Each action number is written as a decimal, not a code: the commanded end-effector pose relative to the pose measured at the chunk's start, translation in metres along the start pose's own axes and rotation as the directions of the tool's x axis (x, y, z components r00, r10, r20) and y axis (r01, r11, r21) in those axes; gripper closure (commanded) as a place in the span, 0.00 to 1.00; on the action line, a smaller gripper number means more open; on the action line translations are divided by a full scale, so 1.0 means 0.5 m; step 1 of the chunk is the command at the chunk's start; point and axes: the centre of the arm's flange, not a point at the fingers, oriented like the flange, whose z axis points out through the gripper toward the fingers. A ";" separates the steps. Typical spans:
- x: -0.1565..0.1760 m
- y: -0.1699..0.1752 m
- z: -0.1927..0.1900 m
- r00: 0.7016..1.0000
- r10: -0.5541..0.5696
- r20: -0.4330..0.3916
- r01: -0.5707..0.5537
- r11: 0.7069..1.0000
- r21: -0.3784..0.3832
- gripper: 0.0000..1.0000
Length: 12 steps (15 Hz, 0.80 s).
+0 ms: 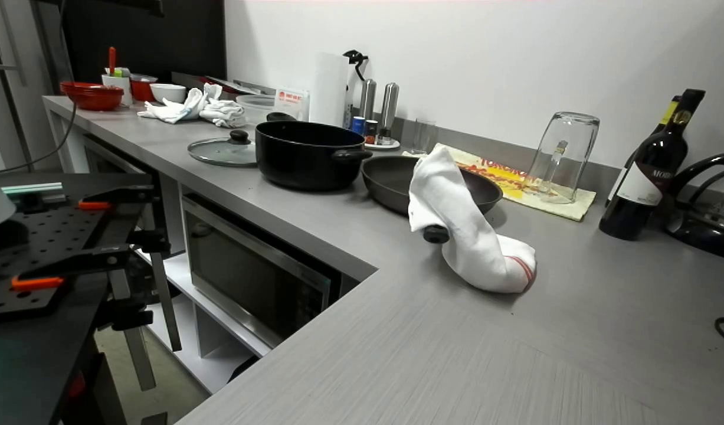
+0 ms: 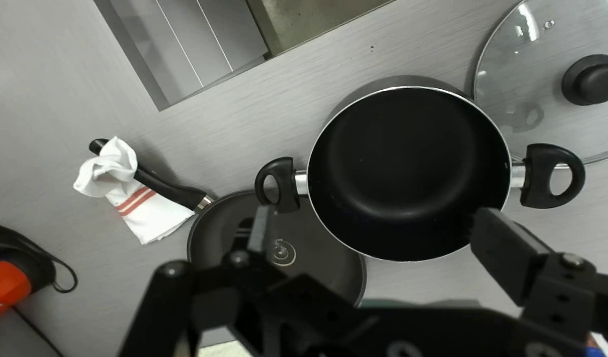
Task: Pick up the lid, and then place it on the pot
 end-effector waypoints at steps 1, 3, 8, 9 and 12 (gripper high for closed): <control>0.019 -0.028 0.049 0.997 -0.079 0.016 0.079 0.997 0.007 0.00; 0.028 -0.055 0.080 0.991 -0.133 0.031 0.133 0.991 0.018 0.00; 0.044 -0.136 0.161 0.958 -0.283 0.034 0.280 0.958 0.068 0.00; 0.045 -0.155 0.177 0.949 -0.312 0.033 0.308 0.947 0.085 0.00; 0.042 -0.208 0.219 0.925 -0.381 0.015 0.376 0.918 0.125 0.00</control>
